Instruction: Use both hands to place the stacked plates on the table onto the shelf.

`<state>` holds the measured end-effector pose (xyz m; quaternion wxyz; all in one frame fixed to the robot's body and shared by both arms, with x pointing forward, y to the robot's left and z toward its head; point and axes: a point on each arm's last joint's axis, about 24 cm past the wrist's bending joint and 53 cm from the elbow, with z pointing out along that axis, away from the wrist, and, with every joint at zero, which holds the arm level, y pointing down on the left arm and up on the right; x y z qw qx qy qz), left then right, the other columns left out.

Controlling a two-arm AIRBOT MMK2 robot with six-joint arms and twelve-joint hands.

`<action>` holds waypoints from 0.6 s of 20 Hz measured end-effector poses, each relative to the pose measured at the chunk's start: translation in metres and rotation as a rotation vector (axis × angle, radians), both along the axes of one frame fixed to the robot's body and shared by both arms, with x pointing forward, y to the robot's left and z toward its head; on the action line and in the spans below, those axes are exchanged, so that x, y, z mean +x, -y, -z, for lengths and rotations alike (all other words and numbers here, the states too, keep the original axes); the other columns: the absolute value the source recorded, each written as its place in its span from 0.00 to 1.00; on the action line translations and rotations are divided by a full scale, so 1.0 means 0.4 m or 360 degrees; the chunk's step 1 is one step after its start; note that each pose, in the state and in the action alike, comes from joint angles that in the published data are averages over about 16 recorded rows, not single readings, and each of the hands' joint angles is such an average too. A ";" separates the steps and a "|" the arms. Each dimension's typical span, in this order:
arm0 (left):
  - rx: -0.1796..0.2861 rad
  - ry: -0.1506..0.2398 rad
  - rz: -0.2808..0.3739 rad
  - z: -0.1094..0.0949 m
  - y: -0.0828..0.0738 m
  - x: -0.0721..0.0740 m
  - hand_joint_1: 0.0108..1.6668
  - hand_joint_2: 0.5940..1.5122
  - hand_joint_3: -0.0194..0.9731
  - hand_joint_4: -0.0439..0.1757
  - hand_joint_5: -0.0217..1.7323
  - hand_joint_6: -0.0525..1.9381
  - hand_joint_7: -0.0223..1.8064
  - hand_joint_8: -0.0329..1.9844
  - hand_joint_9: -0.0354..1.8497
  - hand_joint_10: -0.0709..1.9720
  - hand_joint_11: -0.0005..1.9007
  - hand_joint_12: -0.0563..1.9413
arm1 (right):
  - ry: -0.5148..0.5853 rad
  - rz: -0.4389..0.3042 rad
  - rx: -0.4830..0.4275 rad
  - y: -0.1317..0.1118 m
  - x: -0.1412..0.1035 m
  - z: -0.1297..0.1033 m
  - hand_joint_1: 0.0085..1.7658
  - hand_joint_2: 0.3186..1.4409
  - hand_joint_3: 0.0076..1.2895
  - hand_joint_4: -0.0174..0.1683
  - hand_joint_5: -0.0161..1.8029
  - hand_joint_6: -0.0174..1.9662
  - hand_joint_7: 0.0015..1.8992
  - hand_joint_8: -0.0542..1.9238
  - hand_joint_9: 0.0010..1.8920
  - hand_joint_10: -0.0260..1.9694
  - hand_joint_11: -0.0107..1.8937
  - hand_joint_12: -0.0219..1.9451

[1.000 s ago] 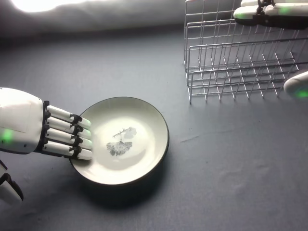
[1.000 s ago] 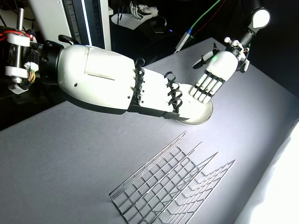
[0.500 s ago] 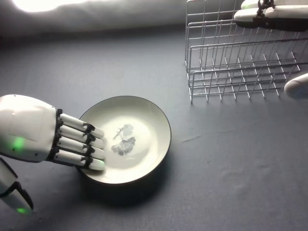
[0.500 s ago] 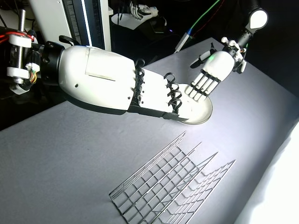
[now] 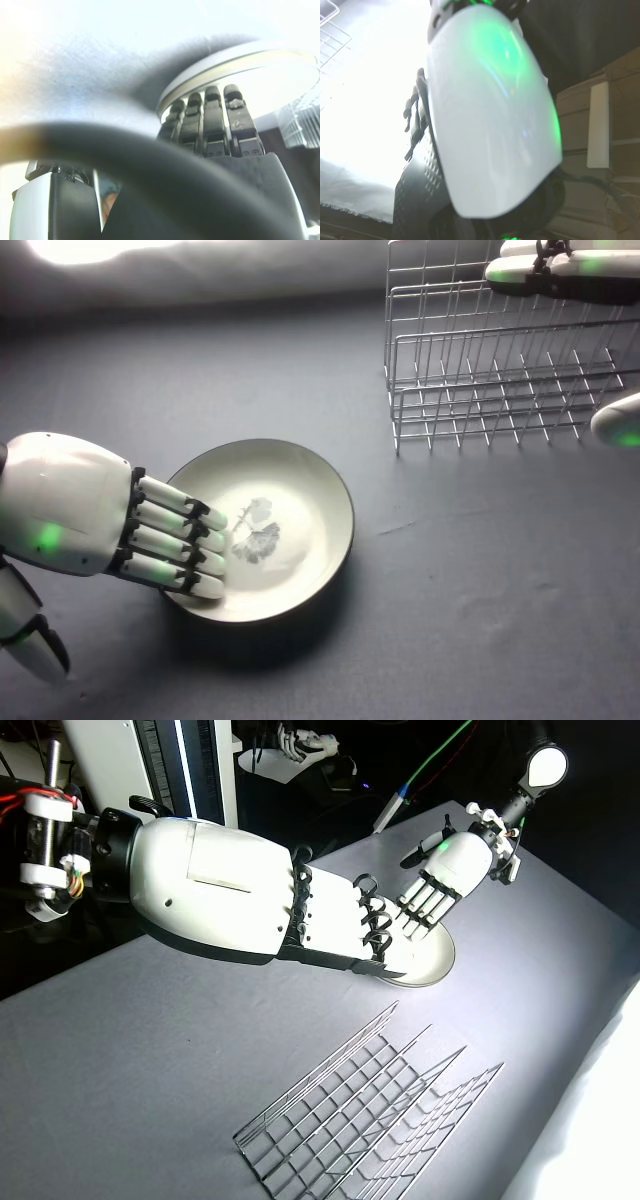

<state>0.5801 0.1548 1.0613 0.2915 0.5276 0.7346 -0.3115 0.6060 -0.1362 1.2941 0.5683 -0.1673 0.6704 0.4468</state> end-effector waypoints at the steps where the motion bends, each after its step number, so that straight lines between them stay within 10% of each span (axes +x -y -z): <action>1: 0.0001 -0.0001 -0.0006 -0.003 -0.002 0.003 0.00 0.54 0.03 0.16 0.00 0.01 0.01 0.01 0.03 0.03 0.01 0.04 | 0.0000 0.0000 0.0000 0.000 0.000 0.000 0.00 0.72 0.00 0.11 0.04 0.02 0.03 0.03 0.02 0.02 0.02 0.02; 12: 0.0037 -0.0036 -0.0110 -0.027 -0.044 0.039 0.00 0.53 0.03 0.18 0.01 0.02 0.02 0.01 0.03 0.03 0.01 0.03 | 0.0001 -0.0002 0.0000 0.000 -0.001 0.000 0.00 0.73 0.01 0.11 0.04 0.02 0.03 0.03 0.02 0.02 0.02 0.02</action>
